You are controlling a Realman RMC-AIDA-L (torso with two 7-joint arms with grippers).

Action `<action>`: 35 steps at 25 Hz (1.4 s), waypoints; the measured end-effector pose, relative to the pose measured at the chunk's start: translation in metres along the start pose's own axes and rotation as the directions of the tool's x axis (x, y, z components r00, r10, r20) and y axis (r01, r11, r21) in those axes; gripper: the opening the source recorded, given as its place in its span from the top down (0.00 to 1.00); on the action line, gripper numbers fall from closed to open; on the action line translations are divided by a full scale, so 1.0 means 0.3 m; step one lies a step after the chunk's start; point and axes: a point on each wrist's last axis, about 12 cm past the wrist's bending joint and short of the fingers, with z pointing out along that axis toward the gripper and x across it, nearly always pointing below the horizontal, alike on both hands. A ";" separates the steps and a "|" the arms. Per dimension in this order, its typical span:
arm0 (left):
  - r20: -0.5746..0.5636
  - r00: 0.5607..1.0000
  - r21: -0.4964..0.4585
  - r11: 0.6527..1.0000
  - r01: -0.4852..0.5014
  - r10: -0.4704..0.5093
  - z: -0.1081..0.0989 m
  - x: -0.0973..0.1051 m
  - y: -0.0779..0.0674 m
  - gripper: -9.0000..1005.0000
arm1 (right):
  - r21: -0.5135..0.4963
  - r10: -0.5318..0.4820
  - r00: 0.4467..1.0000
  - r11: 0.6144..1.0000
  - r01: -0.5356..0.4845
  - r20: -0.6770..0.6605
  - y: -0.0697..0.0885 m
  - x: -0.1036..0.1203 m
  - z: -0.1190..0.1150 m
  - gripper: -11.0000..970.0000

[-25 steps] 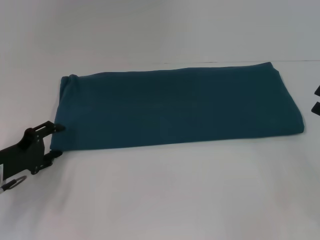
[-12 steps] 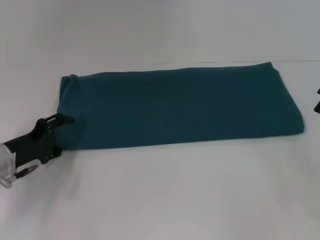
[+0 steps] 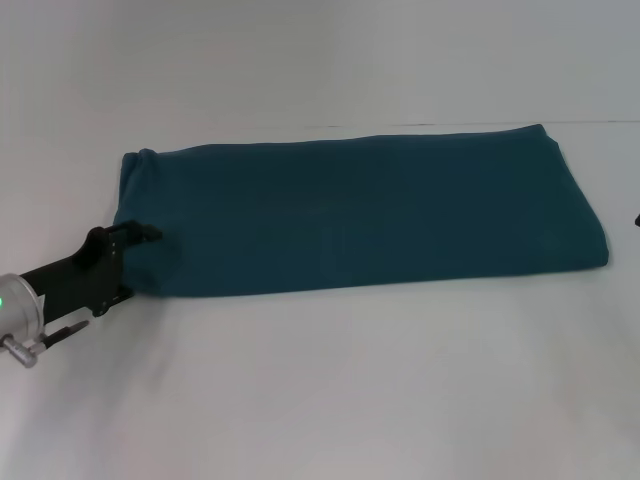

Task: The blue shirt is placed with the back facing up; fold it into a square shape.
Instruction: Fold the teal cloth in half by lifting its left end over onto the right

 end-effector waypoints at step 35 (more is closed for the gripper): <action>0.088 0.967 -0.036 0.970 -0.239 0.241 -0.176 -0.103 0.041 0.99 | 0.007 0.047 0.999 0.999 -0.047 0.005 -0.022 0.030 0.004 0.23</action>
